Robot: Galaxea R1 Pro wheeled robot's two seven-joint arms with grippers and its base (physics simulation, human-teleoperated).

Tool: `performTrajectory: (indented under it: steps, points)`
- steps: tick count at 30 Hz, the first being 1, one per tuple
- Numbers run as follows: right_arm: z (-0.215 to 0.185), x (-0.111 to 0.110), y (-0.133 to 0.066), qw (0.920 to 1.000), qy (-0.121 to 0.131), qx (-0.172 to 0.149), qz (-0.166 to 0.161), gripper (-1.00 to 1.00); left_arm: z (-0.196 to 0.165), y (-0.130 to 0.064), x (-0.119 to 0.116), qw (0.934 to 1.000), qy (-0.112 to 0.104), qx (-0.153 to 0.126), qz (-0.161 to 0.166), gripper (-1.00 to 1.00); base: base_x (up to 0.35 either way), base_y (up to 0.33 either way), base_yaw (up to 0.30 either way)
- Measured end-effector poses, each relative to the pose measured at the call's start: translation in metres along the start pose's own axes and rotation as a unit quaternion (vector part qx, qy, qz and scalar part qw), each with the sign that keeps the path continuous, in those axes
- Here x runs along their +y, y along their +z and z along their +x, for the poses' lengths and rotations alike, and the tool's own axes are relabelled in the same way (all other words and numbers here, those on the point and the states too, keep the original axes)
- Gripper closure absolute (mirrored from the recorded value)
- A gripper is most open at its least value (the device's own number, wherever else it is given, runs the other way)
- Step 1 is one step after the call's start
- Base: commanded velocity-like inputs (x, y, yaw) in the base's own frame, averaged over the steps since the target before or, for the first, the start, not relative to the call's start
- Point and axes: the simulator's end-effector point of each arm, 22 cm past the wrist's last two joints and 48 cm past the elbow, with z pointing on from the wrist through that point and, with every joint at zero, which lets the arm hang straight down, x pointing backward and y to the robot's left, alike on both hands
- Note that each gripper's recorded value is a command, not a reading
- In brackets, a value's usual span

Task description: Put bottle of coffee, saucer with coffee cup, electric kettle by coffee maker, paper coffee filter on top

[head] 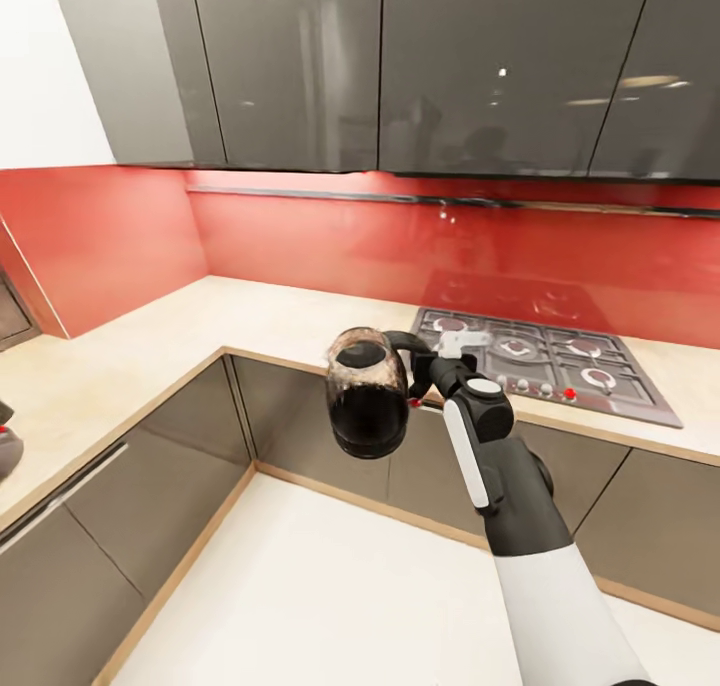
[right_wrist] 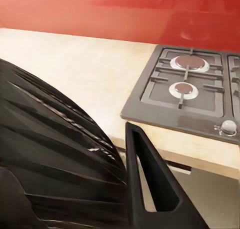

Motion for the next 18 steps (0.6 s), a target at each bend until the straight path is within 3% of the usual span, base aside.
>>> performTrajectory:
  steps: [5, 8, 13, 15, 18]
  points:
    - [0.006, 0.0, 0.002, 1.0, 0.0, 0.005, 0.0, 1.0, -0.002, 0.0, -0.002, 1.0, 0.003, -0.003, 0.003, -1.0, -0.185, -0.175, 0.183]
    - [0.009, 0.0, 0.002, 1.0, 0.0, 0.008, 0.0, 1.0, -0.013, 0.0, -0.006, 0.9997, 0.004, -0.02, 0.009, -1.0, -0.049, -0.046, 0.183]
    - [0.013, -0.001, 0.004, 0.9999, 0.0, 0.011, 0.0, 1.0, -0.07, -0.002, -0.016, 0.9942, -0.007, -0.105, 0.024, -1.0, -0.01, -0.009, 0.183]
    - [0.015, -0.001, 0.005, 0.9999, 0.0, 0.012, 0.0, 1.0, -0.106, -0.007, -0.023, 0.9871, -0.016, -0.156, 0.034, -1.0, -0.002, -0.002, 0.183]
    - [0.017, -0.001, 0.006, 0.9999, 0.0, 0.014, 0.0, 1.0, -0.146, -0.014, -0.021, 0.9771, -0.022, -0.207, 0.042, -1.0, -0.001, -0.001, 0.183]
